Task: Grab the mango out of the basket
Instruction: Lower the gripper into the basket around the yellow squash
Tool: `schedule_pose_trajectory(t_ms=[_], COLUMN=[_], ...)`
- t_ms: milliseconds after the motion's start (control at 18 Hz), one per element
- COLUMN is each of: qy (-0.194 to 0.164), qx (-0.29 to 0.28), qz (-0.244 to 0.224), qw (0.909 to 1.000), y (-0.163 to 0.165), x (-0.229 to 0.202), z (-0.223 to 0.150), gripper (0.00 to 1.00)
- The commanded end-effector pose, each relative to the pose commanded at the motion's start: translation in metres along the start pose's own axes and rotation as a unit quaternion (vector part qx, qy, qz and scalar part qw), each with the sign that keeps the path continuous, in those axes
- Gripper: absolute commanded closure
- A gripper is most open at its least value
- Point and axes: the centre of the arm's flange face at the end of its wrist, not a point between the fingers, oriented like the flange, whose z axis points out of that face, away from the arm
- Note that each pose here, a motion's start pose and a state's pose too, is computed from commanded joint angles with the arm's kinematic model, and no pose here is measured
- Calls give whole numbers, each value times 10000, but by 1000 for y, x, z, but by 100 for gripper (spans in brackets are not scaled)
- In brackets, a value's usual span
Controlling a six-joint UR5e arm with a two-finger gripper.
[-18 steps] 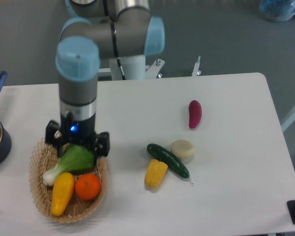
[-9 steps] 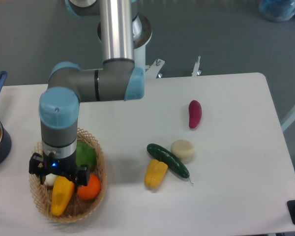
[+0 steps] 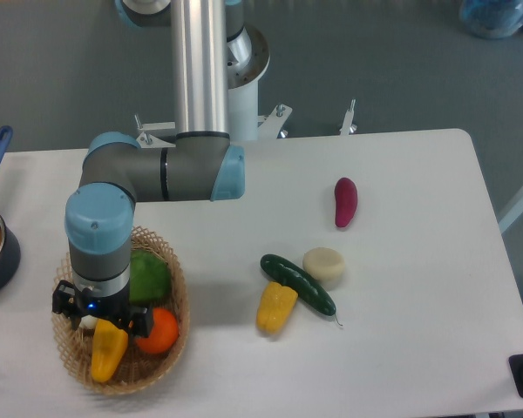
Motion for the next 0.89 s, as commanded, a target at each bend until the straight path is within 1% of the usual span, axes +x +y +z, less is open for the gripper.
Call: schedule_pose_trajectory(t_ms=[111, 611, 889], qy=[-75, -66, -87], qx=[-37, -105, -90], qz=[-3, -13, 66], qw=[10000, 9999, 9999], y=[0, 0, -2], x=[0, -2, 4], z=[5, 16, 32], gripper=[0, 0, 0])
